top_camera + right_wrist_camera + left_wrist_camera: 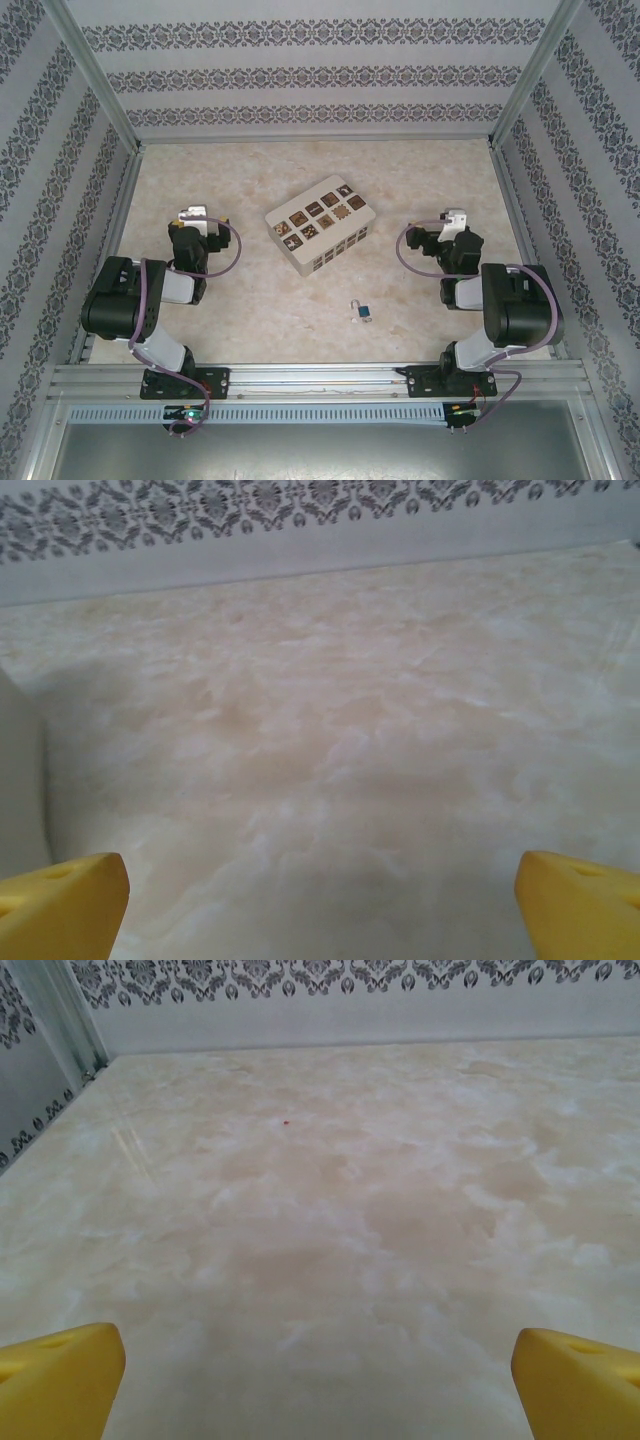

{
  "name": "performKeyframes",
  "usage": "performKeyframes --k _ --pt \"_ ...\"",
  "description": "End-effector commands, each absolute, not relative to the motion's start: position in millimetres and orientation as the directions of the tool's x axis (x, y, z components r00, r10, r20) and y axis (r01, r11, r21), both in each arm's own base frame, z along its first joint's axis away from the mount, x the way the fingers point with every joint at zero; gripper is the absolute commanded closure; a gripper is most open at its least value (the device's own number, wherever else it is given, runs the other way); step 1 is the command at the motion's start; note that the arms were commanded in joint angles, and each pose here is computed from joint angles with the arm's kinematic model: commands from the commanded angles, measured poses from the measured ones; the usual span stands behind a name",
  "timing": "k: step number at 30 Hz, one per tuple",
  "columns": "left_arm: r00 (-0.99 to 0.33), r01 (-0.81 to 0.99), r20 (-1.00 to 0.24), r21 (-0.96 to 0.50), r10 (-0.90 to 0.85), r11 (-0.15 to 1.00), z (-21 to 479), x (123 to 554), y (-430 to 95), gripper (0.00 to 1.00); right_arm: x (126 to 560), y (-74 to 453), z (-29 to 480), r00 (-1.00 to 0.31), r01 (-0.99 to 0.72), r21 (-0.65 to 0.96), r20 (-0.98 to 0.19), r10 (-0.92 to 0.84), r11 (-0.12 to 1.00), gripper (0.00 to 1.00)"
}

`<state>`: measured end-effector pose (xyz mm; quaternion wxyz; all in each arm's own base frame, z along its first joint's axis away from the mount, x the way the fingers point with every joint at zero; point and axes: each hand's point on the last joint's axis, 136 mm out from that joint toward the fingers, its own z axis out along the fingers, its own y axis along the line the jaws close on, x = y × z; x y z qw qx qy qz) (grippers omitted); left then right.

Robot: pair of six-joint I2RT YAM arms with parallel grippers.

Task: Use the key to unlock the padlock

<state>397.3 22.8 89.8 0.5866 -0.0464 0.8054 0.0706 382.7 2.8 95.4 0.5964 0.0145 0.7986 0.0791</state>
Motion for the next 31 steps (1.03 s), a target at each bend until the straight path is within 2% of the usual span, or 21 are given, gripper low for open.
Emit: performKeyframes --k 1,31 --pt "-0.315 -0.161 -0.949 0.038 -0.015 0.986 89.8 397.2 24.6 0.01 397.6 -2.9 105.8 -0.283 -0.003 0.072 -0.957 0.068 0.997 0.02" --pt "-0.311 -0.169 -0.95 0.04 -0.015 0.985 90.7 396.9 25.8 0.01 398.8 2.3 106.5 -0.287 -0.001 0.036 -0.957 0.034 0.999 0.02"
